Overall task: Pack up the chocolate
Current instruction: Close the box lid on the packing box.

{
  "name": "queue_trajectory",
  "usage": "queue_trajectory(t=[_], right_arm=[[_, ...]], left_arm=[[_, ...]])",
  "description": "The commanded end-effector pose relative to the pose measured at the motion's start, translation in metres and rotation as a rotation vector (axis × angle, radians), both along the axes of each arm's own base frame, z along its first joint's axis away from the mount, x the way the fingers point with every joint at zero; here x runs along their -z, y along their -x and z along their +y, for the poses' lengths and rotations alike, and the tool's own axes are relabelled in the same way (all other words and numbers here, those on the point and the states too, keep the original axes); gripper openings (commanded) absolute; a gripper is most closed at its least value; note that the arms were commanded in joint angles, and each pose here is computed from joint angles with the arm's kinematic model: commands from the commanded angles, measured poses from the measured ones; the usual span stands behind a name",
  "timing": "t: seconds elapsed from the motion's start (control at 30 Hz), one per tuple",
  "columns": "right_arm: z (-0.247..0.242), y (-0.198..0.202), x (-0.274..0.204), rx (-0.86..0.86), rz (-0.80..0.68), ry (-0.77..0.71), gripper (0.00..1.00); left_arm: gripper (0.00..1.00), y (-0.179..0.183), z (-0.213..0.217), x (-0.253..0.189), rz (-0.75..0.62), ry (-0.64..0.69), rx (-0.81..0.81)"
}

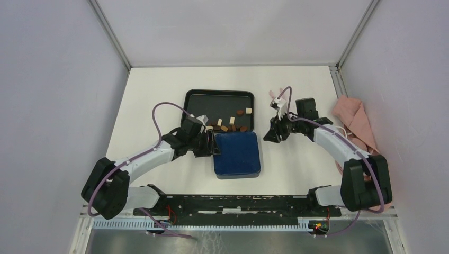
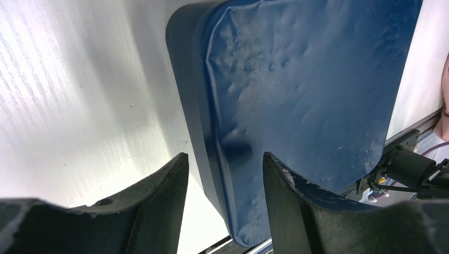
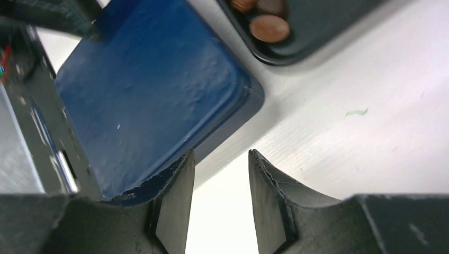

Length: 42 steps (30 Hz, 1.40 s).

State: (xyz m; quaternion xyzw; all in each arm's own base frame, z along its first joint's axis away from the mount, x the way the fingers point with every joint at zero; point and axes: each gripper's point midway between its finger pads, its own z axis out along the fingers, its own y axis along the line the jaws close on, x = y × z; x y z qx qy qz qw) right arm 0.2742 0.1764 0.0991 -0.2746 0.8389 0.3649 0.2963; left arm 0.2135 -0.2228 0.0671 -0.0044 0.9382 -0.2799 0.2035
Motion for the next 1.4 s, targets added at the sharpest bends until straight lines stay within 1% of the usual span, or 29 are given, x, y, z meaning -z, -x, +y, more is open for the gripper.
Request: queue_trajectory(t=[0.0, 0.03, 0.07, 0.1, 0.13, 0.2, 0.27, 0.3, 0.33, 0.43, 0.6, 0.73, 0.87, 0.97, 1.07, 1.17, 1.27, 1.33, 1.37], right_arm=[[0.009, 0.035, -0.043, -0.504, -0.473, 0.032, 0.46], [0.017, 0.052, -0.046, -0.664, -0.584, 0.018, 0.45], [0.023, 0.078, -0.045, -0.8, -0.614, -0.004, 0.45], [0.03, 0.098, -0.042, -0.947, -0.683, -0.013, 0.44], [0.035, 0.118, -0.039, -1.054, -0.693, -0.031, 0.43], [0.048, 0.14, -0.034, -1.178, -0.697, -0.044, 0.36], [0.06, 0.153, -0.025, -1.241, -0.667, -0.007, 0.27], [0.068, 0.157, -0.018, -1.247, -0.651, 0.031, 0.24], [0.075, 0.153, -0.012, -1.237, -0.678, 0.1, 0.22], [0.088, 0.161, 0.005, -1.259, -0.714, 0.233, 0.22], [0.092, 0.152, 0.027, -1.23, -0.641, 0.407, 0.17], [0.083, 0.138, 0.031, -1.155, -0.635, 0.505, 0.17], [0.068, 0.13, 0.024, -1.1, -0.66, 0.545, 0.18], [0.059, 0.133, 0.023, -1.109, -0.647, 0.549, 0.19], [0.053, 0.143, 0.025, -1.16, -0.622, 0.518, 0.21], [0.053, 0.162, 0.017, -1.245, -0.598, 0.421, 0.23], [0.056, 0.181, 0.001, -1.316, -0.602, 0.292, 0.23], [0.06, 0.182, -0.014, -1.309, -0.621, 0.238, 0.24], [0.062, 0.176, -0.021, -1.272, -0.625, 0.223, 0.25]], left_arm=[[0.59, -0.009, -0.011, -0.011, -0.058, 0.011, 0.056], [0.59, -0.01, -0.011, -0.01, -0.057, 0.007, 0.056], [0.59, -0.01, -0.011, -0.009, -0.054, 0.002, 0.056], [0.59, -0.01, -0.011, -0.008, -0.051, -0.001, 0.057], [0.59, -0.011, -0.012, -0.007, -0.05, -0.003, 0.058], [0.59, -0.011, -0.013, -0.007, -0.048, -0.008, 0.064], [0.59, -0.011, -0.014, -0.008, -0.049, -0.012, 0.069], [0.59, -0.012, -0.015, -0.009, -0.051, -0.012, 0.07], [0.59, -0.012, -0.016, -0.01, -0.052, -0.013, 0.071], [0.59, -0.013, -0.018, -0.014, -0.062, -0.01, 0.074], [0.6, -0.012, -0.022, -0.014, -0.061, -0.009, 0.081], [0.6, -0.012, -0.023, -0.013, -0.059, -0.016, 0.086], [0.61, -0.011, -0.023, -0.014, -0.062, -0.015, 0.09], [0.63, -0.013, -0.025, -0.017, -0.074, -0.009, 0.092], [0.66, -0.016, -0.027, -0.023, -0.092, 0.007, 0.09], [0.7, -0.017, -0.028, -0.032, -0.118, 0.022, 0.084], [0.7, -0.015, -0.025, -0.032, -0.121, 0.017, 0.085], [0.7, -0.012, -0.024, -0.028, -0.109, 0.011, 0.093], [0.69, -0.01, -0.024, -0.026, -0.104, 0.011, 0.098]])
